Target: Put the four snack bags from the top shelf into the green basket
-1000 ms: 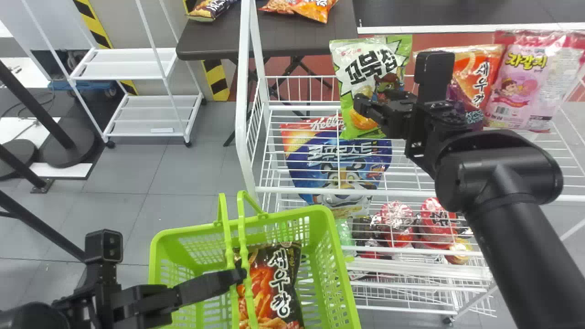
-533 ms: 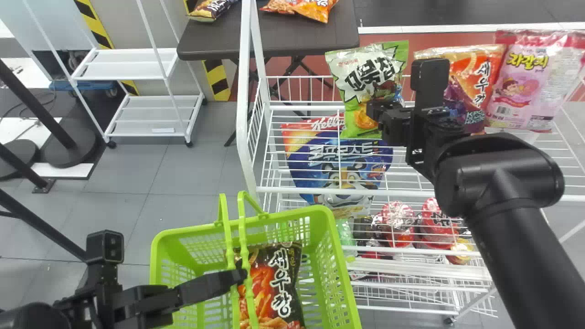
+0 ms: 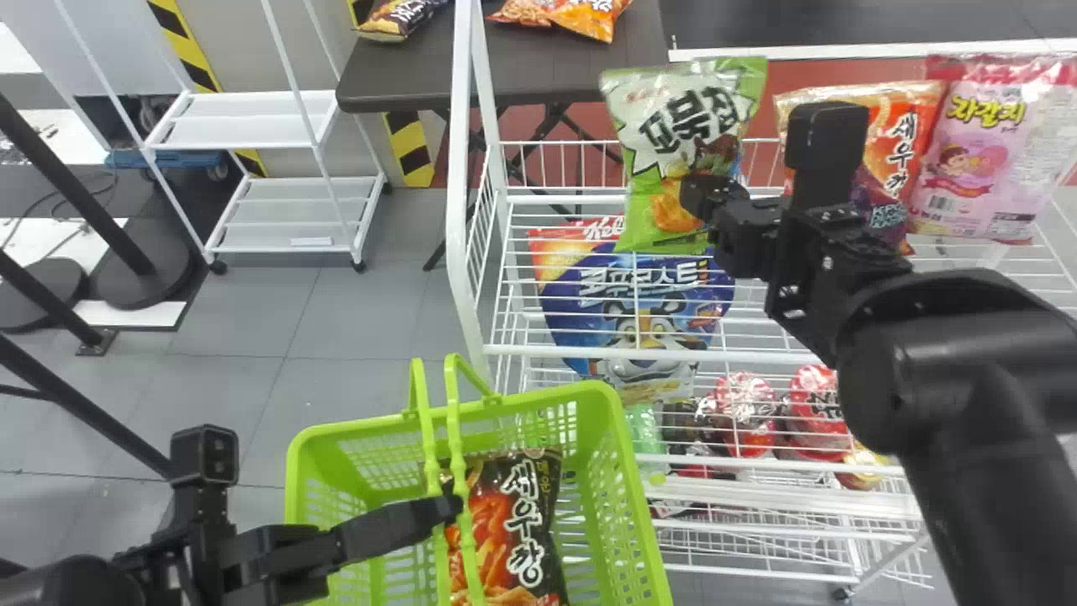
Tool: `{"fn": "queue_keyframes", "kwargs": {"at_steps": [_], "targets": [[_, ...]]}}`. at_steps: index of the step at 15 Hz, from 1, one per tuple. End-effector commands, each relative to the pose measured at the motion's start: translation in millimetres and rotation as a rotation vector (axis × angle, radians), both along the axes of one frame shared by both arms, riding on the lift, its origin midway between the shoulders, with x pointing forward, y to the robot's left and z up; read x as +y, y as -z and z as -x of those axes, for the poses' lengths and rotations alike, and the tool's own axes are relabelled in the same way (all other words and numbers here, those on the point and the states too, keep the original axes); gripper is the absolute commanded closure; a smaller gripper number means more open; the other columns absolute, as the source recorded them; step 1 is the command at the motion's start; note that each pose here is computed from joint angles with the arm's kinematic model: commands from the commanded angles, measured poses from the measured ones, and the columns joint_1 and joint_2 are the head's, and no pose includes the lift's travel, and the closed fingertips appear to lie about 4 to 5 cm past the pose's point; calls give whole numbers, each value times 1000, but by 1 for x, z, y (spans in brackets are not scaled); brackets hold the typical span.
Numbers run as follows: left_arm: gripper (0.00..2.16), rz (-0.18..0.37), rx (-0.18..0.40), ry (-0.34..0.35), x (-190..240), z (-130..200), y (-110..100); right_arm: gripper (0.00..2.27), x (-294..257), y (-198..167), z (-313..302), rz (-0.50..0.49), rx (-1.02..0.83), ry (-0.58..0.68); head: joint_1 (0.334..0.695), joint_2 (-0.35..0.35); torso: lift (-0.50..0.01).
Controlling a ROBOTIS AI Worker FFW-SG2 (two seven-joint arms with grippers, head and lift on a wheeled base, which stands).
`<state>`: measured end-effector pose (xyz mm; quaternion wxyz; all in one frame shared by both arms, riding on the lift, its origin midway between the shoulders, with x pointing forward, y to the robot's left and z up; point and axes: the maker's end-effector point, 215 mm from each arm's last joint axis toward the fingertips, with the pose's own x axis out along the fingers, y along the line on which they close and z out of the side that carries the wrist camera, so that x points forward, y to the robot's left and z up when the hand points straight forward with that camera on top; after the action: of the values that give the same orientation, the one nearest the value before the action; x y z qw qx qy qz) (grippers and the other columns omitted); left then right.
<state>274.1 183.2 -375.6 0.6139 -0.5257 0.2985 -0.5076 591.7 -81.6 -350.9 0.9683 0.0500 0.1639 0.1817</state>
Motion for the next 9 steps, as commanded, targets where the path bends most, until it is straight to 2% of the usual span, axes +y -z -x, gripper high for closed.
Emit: {"fn": "queue_keyframes", "kwargs": {"at_steps": [1,6,9], "targets": [[2145,9,-5,-1,3,-1,-3,2253,-5,-11,40,-17,23,-1,695,131,0],[2145,9,-8,1,3,-6,-4,2253,9,-29,138,-82,99,-72,695,148,0],[2145,10,-12,5,1,-7,-5,2253,44,-3,197,-112,256,-186,695,176,0]]}}
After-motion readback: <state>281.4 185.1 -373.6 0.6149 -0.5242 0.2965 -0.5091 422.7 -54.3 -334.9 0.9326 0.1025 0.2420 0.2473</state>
